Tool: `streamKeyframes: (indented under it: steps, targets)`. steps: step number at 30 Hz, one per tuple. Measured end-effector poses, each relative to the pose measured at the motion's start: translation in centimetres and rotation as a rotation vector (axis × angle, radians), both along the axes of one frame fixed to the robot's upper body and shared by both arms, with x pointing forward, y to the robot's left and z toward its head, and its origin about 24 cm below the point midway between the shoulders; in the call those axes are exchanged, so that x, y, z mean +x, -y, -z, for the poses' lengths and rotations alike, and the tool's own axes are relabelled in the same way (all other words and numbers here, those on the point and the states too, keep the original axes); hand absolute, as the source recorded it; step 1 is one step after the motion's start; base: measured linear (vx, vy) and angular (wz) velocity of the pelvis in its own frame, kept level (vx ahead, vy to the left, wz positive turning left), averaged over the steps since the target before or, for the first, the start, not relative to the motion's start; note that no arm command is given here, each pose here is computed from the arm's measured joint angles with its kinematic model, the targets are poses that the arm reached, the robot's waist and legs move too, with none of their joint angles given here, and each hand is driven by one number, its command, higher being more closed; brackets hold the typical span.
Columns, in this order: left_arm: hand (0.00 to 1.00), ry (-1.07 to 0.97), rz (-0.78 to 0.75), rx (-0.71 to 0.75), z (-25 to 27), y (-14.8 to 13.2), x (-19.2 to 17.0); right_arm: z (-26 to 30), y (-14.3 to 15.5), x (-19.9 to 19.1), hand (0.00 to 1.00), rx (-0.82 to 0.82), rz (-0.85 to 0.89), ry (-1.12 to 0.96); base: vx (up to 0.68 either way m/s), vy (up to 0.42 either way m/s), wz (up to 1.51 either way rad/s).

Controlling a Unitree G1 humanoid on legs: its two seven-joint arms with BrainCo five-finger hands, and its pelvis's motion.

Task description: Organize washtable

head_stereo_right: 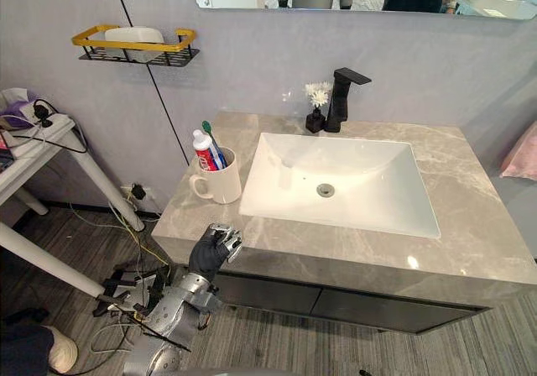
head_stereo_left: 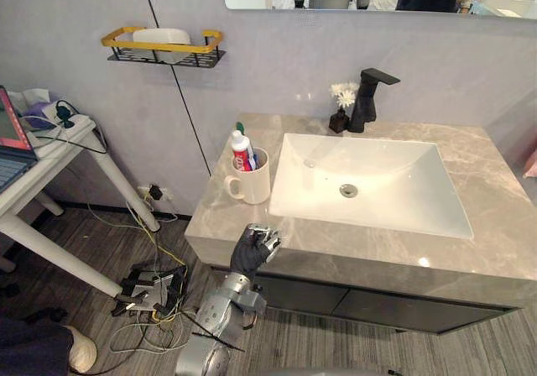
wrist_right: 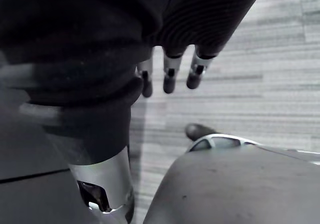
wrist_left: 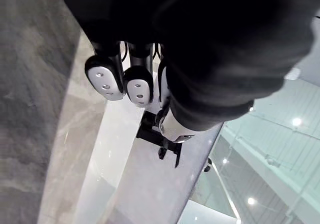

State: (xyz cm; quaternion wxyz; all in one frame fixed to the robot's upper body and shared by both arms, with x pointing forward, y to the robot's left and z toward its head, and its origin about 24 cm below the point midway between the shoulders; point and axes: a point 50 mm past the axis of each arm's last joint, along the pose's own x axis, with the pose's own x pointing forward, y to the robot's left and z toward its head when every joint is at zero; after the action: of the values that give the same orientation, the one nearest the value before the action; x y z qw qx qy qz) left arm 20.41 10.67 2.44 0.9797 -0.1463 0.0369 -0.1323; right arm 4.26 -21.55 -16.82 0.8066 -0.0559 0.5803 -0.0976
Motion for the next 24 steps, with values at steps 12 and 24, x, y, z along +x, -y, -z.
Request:
streamKeyframes:
  steps: [12,24]
  targets:
    - [1.0,0.071,-0.18,0.11,-1.4,-3.1,2.8,0.0,-1.0,0.9,0.0,0.016,-0.047,0.024,0.0,0.002,-0.08]
    - [1.0,0.113,-0.203,0.064,-2.7,-3.2,2.9,-0.1,-1.0,1.3,0.0,0.01,-0.067,0.031,0.0,-0.001,-0.01]
